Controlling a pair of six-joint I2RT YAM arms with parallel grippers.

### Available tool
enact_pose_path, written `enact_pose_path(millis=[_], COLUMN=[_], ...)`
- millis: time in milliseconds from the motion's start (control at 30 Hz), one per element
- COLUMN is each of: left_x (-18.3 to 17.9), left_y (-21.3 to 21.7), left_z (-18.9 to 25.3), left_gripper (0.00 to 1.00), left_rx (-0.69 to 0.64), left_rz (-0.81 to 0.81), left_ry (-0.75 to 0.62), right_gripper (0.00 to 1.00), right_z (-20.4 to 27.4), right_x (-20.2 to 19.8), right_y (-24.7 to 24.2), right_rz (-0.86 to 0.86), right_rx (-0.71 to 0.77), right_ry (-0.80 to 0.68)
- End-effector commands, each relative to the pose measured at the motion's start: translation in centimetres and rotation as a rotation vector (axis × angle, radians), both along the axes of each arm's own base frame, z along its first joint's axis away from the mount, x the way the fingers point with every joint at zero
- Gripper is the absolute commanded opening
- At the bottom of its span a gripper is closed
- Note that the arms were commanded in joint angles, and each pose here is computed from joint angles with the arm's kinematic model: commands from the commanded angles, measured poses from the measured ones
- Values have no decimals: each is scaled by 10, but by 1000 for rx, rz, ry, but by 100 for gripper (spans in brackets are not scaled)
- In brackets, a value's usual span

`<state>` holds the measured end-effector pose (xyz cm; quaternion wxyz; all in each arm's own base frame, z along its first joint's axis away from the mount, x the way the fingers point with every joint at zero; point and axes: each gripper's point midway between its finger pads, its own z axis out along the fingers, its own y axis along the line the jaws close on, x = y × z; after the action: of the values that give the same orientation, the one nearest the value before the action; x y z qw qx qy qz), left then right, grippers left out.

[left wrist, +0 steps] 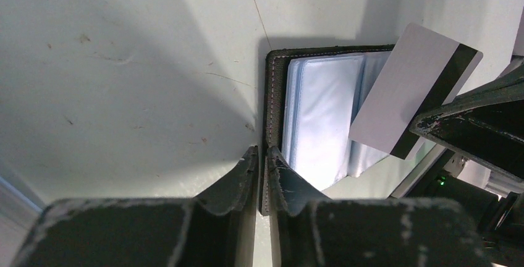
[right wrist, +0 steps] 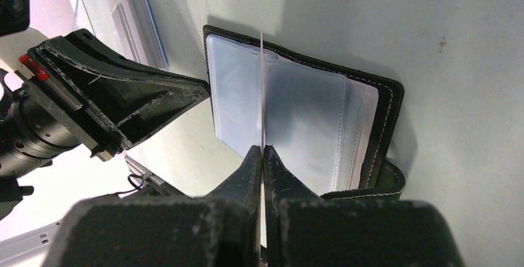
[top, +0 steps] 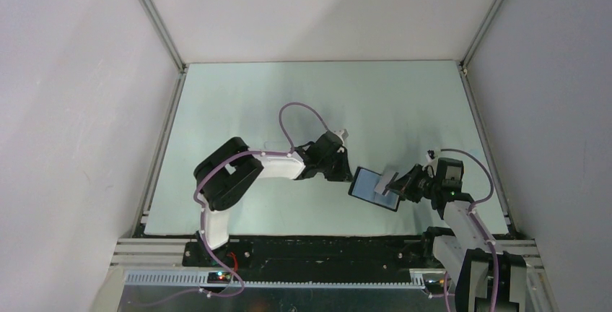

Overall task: Put the credit cards into the card holder
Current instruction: Insert the credit card into the card holder.

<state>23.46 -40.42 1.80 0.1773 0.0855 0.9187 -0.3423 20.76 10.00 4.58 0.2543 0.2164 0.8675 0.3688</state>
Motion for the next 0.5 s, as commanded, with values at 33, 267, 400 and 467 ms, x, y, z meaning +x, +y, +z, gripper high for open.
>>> enact_pose_path(millis=[33, 267, 400, 467], left_x=[-3, -4, -4, -4], left_y=[1, -1, 0, -1], left_z=[-11, -14, -15, -14], left_gripper=[16, 15, 14, 14], left_rx=[36, 37, 39, 37], left_rz=[-21, -27, -26, -28], left_ry=[6, 16, 18, 19], right_gripper=[0, 0, 0, 0], right_z=[2, -7, -10, -9], right_x=[4, -1, -5, -7], right_y=[3, 5, 9, 12], right_rz=[3, 7, 12, 16], right_rx=[27, 46, 73, 90], right_ry=[-23, 10, 29, 38])
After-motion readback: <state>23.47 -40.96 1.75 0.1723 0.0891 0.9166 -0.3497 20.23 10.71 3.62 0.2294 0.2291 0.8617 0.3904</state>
